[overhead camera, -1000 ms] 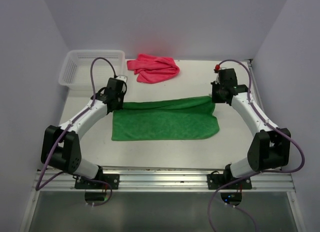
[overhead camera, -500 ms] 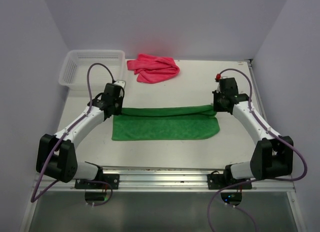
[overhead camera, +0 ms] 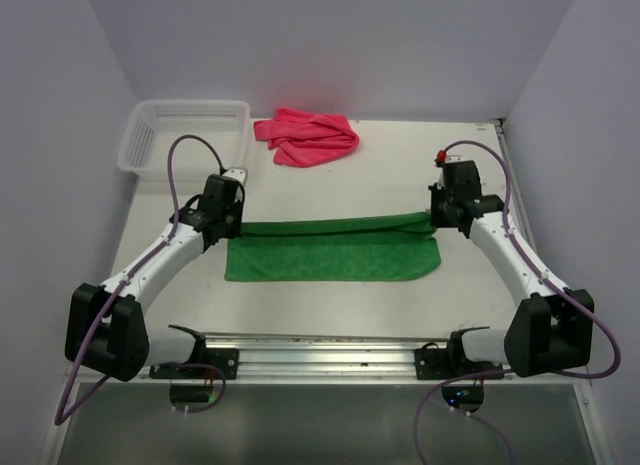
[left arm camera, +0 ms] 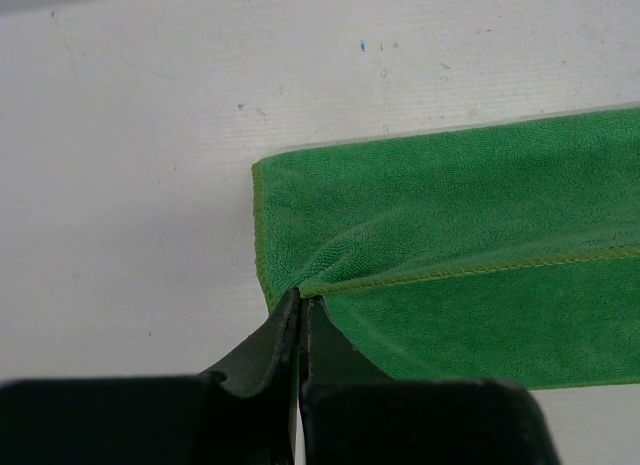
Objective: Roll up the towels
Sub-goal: Fold the towel
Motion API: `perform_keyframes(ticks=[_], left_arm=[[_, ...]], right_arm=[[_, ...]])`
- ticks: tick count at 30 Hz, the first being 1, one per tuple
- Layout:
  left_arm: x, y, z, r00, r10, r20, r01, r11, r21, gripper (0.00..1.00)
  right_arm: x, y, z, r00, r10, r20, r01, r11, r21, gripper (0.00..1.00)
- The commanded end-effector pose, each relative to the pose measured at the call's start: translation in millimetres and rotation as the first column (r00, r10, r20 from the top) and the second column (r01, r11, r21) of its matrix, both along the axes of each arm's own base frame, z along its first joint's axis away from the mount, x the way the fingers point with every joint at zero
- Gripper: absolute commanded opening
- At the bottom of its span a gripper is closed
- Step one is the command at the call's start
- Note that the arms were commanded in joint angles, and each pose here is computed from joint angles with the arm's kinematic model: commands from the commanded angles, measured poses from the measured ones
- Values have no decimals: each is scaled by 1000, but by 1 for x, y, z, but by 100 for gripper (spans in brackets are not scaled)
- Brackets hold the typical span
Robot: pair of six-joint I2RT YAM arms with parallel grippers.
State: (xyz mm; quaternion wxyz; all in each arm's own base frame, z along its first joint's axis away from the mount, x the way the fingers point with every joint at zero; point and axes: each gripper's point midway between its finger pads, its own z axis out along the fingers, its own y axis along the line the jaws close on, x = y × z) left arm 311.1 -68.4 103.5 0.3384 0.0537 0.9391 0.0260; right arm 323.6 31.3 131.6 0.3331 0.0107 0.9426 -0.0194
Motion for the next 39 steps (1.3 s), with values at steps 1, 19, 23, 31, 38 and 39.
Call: perform_keyframes(ticks=[1,19,23,31,38,39], left_arm=[[0,-2,7,999,20,27,-19,999,-33,0],[-12,-5,-5,999,45,-20,-46,997,-67,0],[-18,-7,-12,998,44,-47,-47,997,-66,0],[-31,-10,-22,996,45,-82,-49,998,-45,0],[-35,-16,-20,997,35,-75,-37,999,-23,0],[-35,-16,-20,997,36,-71,-38,999,-16,0]], right_arm=[[-3,-12,6,999,-33,26,34,998,-46,0],[-35,-7,-11,997,-69,-45,70,997,11,0],[-41,-5,-14,996,-69,-51,70,997,25,0],[-53,-3,-29,993,-75,-92,78,996,30,0],[-59,3,-34,992,-59,-110,66,996,53,3],[-60,5,-34,992,-55,-114,62,996,56,4]])
